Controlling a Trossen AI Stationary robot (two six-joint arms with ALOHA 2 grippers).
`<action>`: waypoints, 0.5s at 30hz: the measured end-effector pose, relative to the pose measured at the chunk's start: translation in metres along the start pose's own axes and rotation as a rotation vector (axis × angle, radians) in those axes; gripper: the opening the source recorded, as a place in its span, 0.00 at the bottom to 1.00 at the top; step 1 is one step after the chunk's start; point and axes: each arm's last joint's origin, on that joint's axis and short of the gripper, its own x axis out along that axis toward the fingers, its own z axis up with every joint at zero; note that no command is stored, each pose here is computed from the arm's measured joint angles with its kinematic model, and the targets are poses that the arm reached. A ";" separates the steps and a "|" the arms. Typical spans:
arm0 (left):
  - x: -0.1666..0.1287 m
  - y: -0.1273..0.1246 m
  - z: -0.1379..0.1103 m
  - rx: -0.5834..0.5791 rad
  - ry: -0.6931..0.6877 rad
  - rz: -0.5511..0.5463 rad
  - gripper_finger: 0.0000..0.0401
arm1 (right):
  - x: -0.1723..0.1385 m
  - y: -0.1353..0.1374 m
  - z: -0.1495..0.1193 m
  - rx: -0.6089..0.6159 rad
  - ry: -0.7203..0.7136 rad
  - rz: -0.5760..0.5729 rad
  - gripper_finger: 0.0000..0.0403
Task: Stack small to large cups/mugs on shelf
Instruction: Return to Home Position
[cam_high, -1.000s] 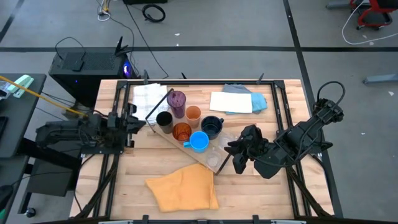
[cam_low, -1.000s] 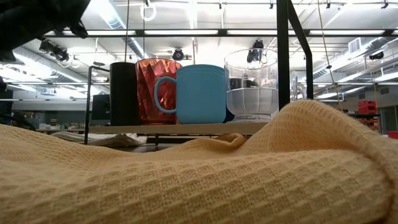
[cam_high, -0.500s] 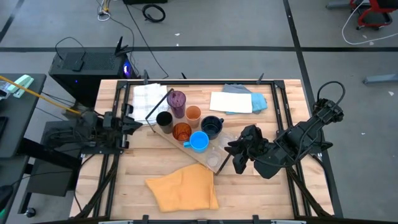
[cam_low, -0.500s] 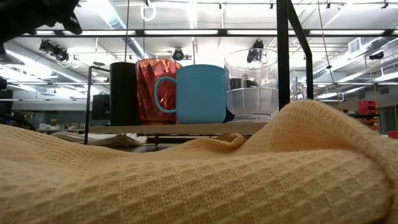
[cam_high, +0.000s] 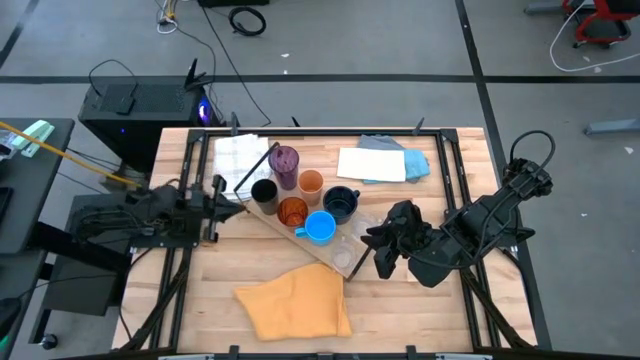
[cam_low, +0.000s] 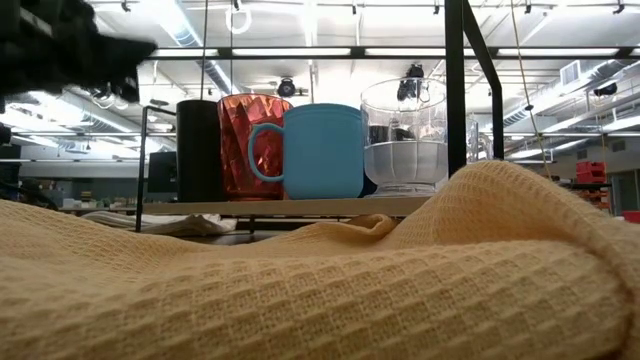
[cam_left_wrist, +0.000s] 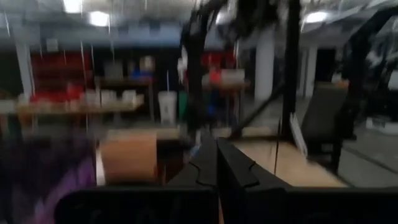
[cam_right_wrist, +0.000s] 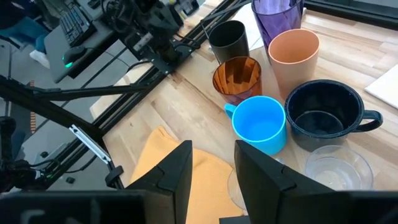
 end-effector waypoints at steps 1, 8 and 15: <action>0.000 0.000 -0.004 -0.014 0.042 0.005 0.00 | 0.000 0.000 0.000 -0.001 -0.001 0.000 0.31; -0.001 0.000 -0.014 -0.046 0.144 0.020 0.01 | 0.003 -0.002 0.003 -0.001 -0.008 -0.012 0.31; -0.001 0.001 -0.015 -0.057 0.152 0.045 0.01 | 0.004 -0.001 0.004 -0.026 -0.014 -0.008 0.31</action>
